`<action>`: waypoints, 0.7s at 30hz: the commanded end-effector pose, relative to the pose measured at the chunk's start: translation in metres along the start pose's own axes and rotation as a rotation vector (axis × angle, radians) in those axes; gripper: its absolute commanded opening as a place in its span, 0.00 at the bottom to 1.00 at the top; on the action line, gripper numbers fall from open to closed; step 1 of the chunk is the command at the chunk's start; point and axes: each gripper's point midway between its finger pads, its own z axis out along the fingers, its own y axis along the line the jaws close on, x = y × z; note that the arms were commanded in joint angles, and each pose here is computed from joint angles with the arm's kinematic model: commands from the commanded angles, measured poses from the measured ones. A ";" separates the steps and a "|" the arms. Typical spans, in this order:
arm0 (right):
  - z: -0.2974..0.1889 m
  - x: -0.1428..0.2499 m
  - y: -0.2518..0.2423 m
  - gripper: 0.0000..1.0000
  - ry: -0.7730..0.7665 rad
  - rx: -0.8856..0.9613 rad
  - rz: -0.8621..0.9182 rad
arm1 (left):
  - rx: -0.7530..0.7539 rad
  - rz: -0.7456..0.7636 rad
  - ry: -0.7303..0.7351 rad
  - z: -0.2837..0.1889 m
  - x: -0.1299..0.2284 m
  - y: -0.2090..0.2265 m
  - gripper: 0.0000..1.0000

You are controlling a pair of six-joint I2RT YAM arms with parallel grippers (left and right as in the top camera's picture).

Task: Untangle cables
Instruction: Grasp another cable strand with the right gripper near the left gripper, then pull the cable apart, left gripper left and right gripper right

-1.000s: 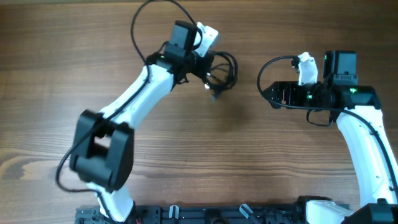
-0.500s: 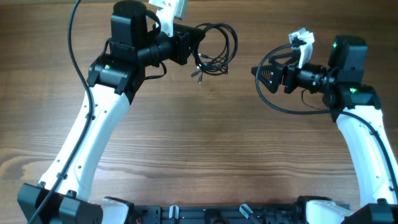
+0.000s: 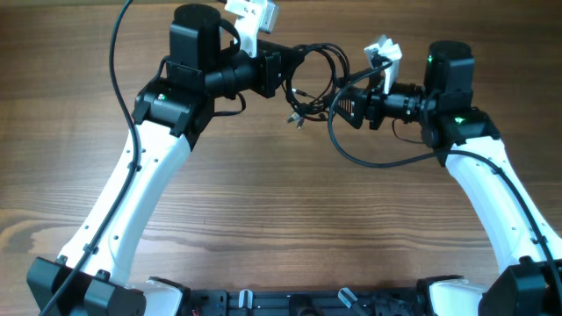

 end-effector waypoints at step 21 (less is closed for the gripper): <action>-0.014 0.014 -0.075 0.04 0.027 0.442 0.204 | -0.056 -0.029 0.035 0.013 0.012 0.021 0.04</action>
